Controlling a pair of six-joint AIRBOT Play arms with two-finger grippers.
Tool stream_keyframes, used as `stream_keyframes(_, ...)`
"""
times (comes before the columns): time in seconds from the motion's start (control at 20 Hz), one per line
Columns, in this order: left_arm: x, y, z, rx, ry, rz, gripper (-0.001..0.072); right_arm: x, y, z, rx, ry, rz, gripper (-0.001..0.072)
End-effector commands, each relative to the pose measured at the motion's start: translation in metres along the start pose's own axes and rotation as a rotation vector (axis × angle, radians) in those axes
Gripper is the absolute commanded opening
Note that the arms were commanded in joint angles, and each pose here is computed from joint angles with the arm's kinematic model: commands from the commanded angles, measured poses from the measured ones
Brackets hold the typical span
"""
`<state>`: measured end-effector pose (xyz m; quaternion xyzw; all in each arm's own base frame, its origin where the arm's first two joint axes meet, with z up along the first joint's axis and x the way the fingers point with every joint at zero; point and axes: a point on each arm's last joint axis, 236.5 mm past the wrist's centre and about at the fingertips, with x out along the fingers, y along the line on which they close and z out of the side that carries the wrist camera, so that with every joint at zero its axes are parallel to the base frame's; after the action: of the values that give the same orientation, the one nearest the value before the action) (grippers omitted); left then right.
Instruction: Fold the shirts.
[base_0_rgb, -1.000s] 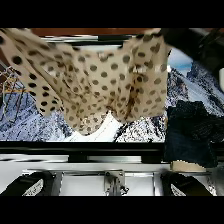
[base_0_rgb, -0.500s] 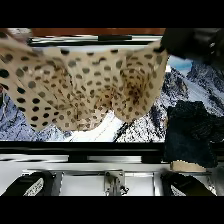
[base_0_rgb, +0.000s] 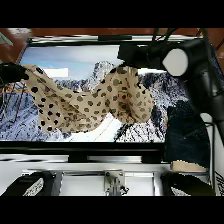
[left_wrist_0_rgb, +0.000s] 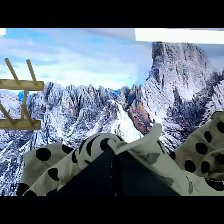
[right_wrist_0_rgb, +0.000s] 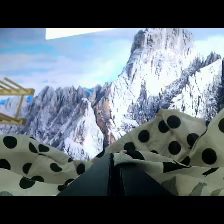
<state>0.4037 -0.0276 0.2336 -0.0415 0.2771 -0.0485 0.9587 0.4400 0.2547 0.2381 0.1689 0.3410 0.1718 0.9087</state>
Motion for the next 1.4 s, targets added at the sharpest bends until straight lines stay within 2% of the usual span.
stream_keyframes(0.0, 0.014, 0.018, -0.022, 0.053, 0.076, 0.065, 0.0084, 0.026, -0.004, -0.002, 0.005, -0.006, -0.014, 0.0063)
stream_keyframes(0.05, 0.016, 0.018, -0.032, 0.084, 0.121, 0.061, 0.0331, 0.025, -0.007, 0.0, -0.005, -0.013, -0.026, 0.0063)
stream_keyframes(0.1, 0.016, 0.017, -0.04, 0.08, 0.154, 0.057, 0.0614, 0.024, -0.007, -0.001, -0.013, -0.007, -0.03, 0.0063)
stream_keyframes(0.15, 0.014, 0.017, -0.048, 0.062, 0.188, 0.054, 0.0713, 0.024, -0.009, -0.004, -0.02, 0.007, -0.038, 0.0063)
stream_keyframes(0.2, 0.011, 0.022, -0.056, 0.074, 0.225, 0.072, 0.0712, 0.024, -0.012, -0.009, -0.022, 0.026, -0.047, 0.0063)
stream_keyframes(0.3, -0.001, 0.056, -0.064, 0.126, 0.283, 0.195, 0.0702, 0.023, -0.018, -0.02, -0.022, 0.075, -0.075, 0.0063)
stream_keyframes(0.4, -0.024, 0.112, -0.075, 0.146, 0.366, 0.372, 0.0517, 0.021, -0.025, -0.033, -0.028, 0.131, -0.101, 0.0063)
stream_keyframes(0.45, -0.035, 0.143, -0.09, 0.098, 0.419, 0.443, 0.0517, 0.019, -0.028, -0.041, -0.034, 0.164, -0.116, 0.0063)
stream_keyframes(0.55, -0.042, 0.195, -0.124, -0.119, 0.43, 0.533, 0.0685, 0.016, -0.032, -0.056, -0.048, 0.23, -0.131, 0.0064)
stream_keyframes(0.7, -0.028, 0.236, -0.145, -0.395, 0.311, 0.514, 0.0686, 0.012, -0.024, -0.075, -0.073, 0.314, -0.092, 0.0064)
stream_keyframes(0.8, -0.022, 0.261, -0.163, -0.433, 0.369, 0.531, 0.0683, 0.009, -0.024, -0.084, -0.103, 0.354, -0.088, 0.0064)
stream_keyframes(0.85, -0.016, 0.27, -0.173, -0.428, 0.425, 0.522, 0.0661, 0.007, -0.026, -0.087, -0.121, 0.37, -0.09, 0.0063)
stream_keyframes(1.05, 0.007, 0.287, -0.178, -0.331, 0.551, 0.456, 0.0663, 0.006, -0.028, -0.09, -0.19, 0.39, -0.086, 0.0064)
stream_keyframes(1.2, 0.019, 0.292, -0.189, -0.169, 0.691, 0.345, 0.0658, 0.006, -0.028, -0.09, -0.21, 0.391, -0.083, 0.0064)
stream_keyframes(1.35, 0.03, 0.307, -0.206, -0.159, 0.774, 0.294, 0.0659, 0.006, -0.028, -0.09, -0.209, 0.39, -0.083, 0.0064)
